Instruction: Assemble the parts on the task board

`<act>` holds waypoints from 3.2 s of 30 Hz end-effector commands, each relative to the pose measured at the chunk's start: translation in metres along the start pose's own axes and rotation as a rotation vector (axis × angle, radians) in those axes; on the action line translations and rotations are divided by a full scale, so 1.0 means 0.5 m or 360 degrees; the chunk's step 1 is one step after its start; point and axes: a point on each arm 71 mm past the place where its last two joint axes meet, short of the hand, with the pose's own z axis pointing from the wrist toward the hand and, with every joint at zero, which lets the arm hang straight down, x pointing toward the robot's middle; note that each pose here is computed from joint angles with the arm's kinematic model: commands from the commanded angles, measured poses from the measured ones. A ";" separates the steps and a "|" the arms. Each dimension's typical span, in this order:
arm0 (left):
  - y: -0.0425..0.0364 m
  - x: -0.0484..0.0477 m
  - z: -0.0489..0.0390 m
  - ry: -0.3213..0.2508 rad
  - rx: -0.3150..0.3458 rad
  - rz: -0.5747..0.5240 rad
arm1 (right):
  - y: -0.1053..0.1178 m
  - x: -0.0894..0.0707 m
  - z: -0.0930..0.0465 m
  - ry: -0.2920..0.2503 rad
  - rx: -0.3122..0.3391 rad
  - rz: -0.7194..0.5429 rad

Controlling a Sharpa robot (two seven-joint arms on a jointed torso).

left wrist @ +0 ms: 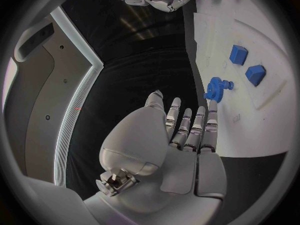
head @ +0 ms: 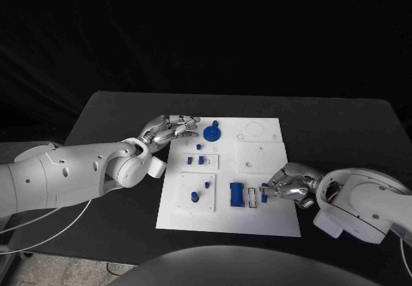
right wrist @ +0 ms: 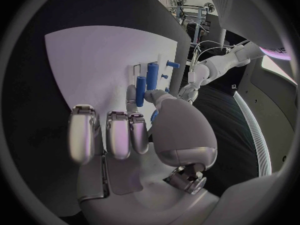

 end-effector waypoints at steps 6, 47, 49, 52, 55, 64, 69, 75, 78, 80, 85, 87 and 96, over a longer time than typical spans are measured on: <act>-0.002 0.005 0.001 0.0021 0.0015 -0.0017 | 0.014 0.017 0.024 0.0058 -0.0030 0.0008; -0.002 0.005 0.000 0.0026 0.0008 -0.0022 | 0.019 0.058 0.046 0.0142 -0.0008 -0.0217; -0.002 0.005 0.000 0.0027 0.0007 -0.0022 | 0.019 0.058 0.045 0.0142 -0.0008 -0.0216; -0.001 0.006 0.001 0.0030 0.0005 -0.0023 | 0.018 0.057 0.045 0.0137 -0.0005 -0.0212; -0.001 0.006 0.001 0.0033 0.0003 -0.0025 | 0.016 0.055 0.046 0.0125 0.0001 -0.0203; 0.000 0.007 0.001 0.0039 -0.0003 -0.0028 | 0.015 0.050 0.046 0.0078 -0.0005 -0.0168; 0.000 0.006 0.001 0.0039 -0.0008 -0.0029 | 0.013 0.046 0.044 0.0047 -0.0015 -0.0144; 0.001 0.006 0.001 0.0041 -0.0012 -0.0030 | 0.011 0.041 0.041 0.0016 -0.0031 -0.0110; 0.001 0.006 0.001 0.0041 -0.0013 -0.0030 | 0.010 0.039 0.038 0.0003 -0.0037 -0.0093; 0.001 0.005 0.002 0.0040 -0.0012 -0.0029 | 0.008 0.037 0.036 -0.0008 -0.0039 -0.0082; 0.001 0.004 0.002 0.0035 -0.0004 -0.0026 | 0.003 0.025 0.027 -0.0053 -0.0055 -0.0050; 0.001 0.004 0.001 0.0032 0.0001 -0.0024 | 0.003 0.018 0.023 -0.0072 -0.0071 -0.0024; 0.009 0.001 -0.006 0.0007 0.0004 -0.0018 | 0.008 -0.018 0.018 -0.0120 -0.0205 0.0143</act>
